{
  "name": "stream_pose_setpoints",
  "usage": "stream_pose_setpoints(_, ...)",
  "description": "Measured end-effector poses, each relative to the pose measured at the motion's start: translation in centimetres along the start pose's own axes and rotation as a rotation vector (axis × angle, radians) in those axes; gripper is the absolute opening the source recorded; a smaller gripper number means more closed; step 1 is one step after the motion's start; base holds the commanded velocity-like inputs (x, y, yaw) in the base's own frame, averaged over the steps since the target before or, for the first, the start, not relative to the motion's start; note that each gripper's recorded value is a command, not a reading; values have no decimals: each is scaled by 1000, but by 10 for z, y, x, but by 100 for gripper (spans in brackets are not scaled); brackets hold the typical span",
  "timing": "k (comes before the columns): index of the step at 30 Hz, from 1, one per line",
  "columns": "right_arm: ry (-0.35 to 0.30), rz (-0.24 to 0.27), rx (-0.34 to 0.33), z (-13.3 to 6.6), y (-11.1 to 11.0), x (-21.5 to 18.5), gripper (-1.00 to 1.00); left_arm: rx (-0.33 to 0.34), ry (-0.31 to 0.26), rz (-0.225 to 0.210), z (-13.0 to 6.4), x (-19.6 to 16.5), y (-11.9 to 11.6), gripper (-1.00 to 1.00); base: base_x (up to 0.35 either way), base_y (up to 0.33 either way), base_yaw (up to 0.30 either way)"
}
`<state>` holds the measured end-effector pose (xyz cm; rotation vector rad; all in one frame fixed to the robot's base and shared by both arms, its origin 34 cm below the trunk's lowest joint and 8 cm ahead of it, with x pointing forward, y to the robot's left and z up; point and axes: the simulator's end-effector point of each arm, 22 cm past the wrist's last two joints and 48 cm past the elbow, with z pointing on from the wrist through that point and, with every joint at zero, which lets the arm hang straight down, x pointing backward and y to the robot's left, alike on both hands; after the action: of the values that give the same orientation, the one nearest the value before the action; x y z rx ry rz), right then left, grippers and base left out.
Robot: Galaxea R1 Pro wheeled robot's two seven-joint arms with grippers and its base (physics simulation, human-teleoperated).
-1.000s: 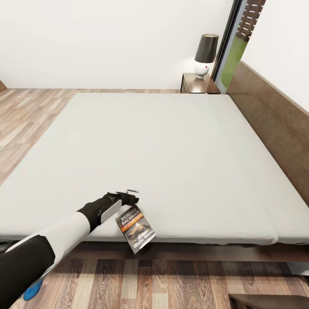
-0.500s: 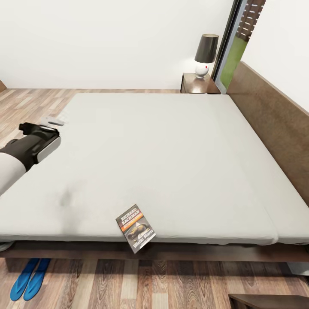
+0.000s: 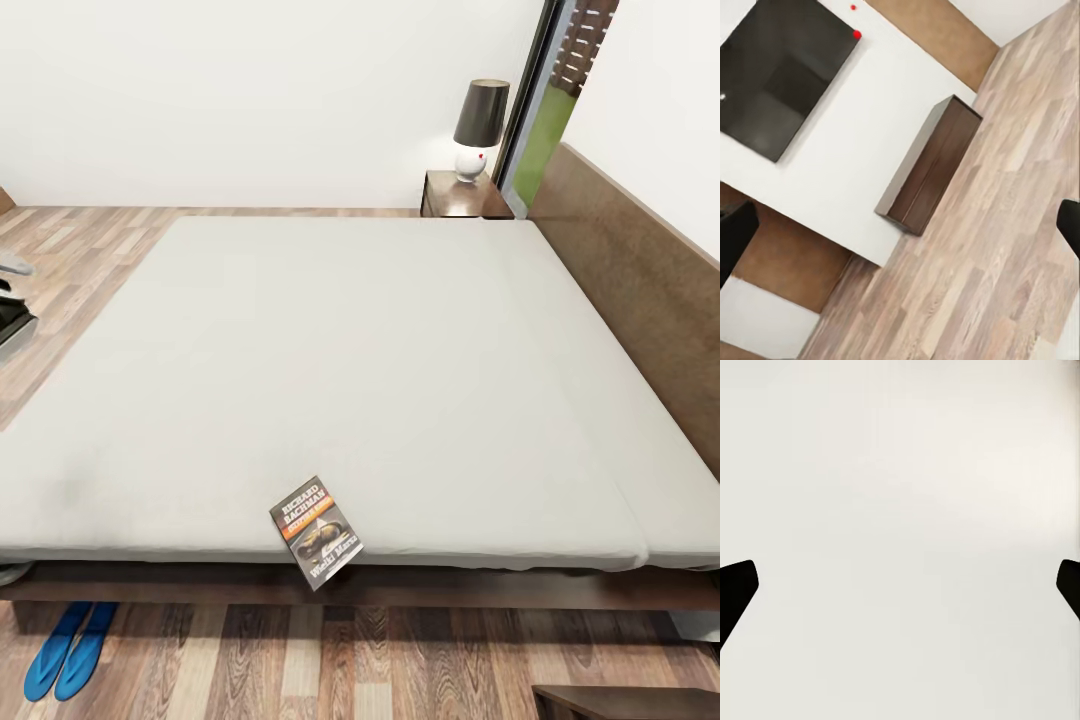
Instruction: In the bedroom, move the book from the bed onto either nightstand, and place the two sandals side by side next to the bed.
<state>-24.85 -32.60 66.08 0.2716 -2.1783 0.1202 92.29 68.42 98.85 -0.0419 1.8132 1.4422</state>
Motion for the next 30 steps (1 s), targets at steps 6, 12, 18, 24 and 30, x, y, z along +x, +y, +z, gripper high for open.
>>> stream_pose_setpoints(6, -9, -19, 5, 0, -2, -5, 100, -152, -47, 100, 28, 27, 74, 100, 0, 0, 0)
stream_pose_setpoints(12, -16, -38, 10, 0, -4, -9, 100, -319, -33, 254, 56, 95, 165, 100, 0, 0, 0)
stream_pose_setpoints(18, -17, -44, 14, 0, -7, -9, 100, -358, -20, 384, 59, 166, 197, 100, 0, 0, 0)
stream_pose_setpoints(24, -18, -45, 17, 0, -9, -9, 100, -247, 4, 630, 35, 279, 163, 100, 0, 0, 0)
stream_pose_setpoints(30, -28, -44, 19, 0, -11, -11, 100, -75, 79, 838, -21, 414, 128, 100, 0, 0, 0)
